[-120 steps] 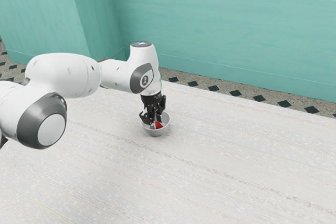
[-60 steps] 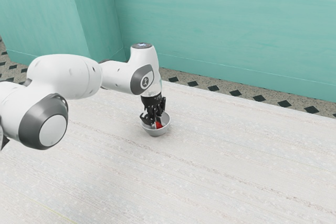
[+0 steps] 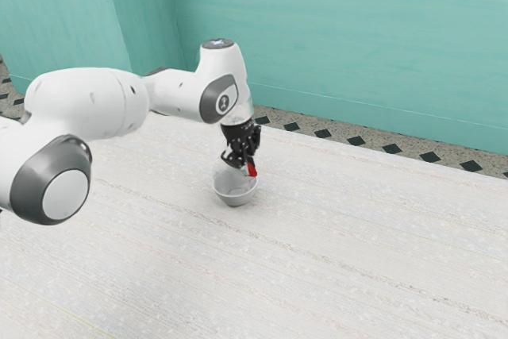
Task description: Take strawberry from the bowl
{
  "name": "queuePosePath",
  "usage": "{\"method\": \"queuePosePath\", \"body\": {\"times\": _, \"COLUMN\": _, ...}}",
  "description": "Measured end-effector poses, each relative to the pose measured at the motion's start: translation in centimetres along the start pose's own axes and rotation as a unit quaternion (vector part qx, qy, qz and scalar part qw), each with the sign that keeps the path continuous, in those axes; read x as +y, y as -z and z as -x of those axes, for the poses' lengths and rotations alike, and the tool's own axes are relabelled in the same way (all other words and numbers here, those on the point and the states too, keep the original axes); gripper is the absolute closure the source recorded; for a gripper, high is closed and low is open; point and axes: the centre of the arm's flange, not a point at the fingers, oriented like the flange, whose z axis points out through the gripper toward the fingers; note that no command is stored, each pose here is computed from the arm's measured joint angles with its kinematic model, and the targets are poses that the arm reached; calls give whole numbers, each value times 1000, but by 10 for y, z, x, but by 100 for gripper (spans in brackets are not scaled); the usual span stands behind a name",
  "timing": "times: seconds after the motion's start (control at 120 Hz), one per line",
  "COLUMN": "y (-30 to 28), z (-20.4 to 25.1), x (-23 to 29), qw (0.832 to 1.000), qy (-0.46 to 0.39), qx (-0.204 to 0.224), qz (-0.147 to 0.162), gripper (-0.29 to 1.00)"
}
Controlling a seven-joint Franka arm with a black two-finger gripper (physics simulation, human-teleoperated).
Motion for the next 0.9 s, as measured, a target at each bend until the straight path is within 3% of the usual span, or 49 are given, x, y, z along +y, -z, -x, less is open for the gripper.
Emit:
{"method": "queuePosePath", "body": {"times": 0.117, "y": 20, "z": 37, "x": 0, "qw": 1000, "qy": -26, "qx": -3, "qz": 10, "gripper": 66}}
{"method": "queuePosePath", "body": {"times": 0.4, "y": -4, "z": 166, "x": -17, "qw": 993, "qy": -116, "qx": -14, "qz": -6, "gripper": 67}}
{"method": "queuePosePath", "body": {"times": 0.733, "y": -42, "z": 209, "x": -17, "qw": 988, "qy": -147, "qx": -29, "qz": -18, "gripper": 68}}
{"method": "queuePosePath", "body": {"times": 0.9, "y": -49, "z": 216, "x": -18, "qw": 987, "qy": -154, "qx": -34, "qz": -11, "gripper": 38}}
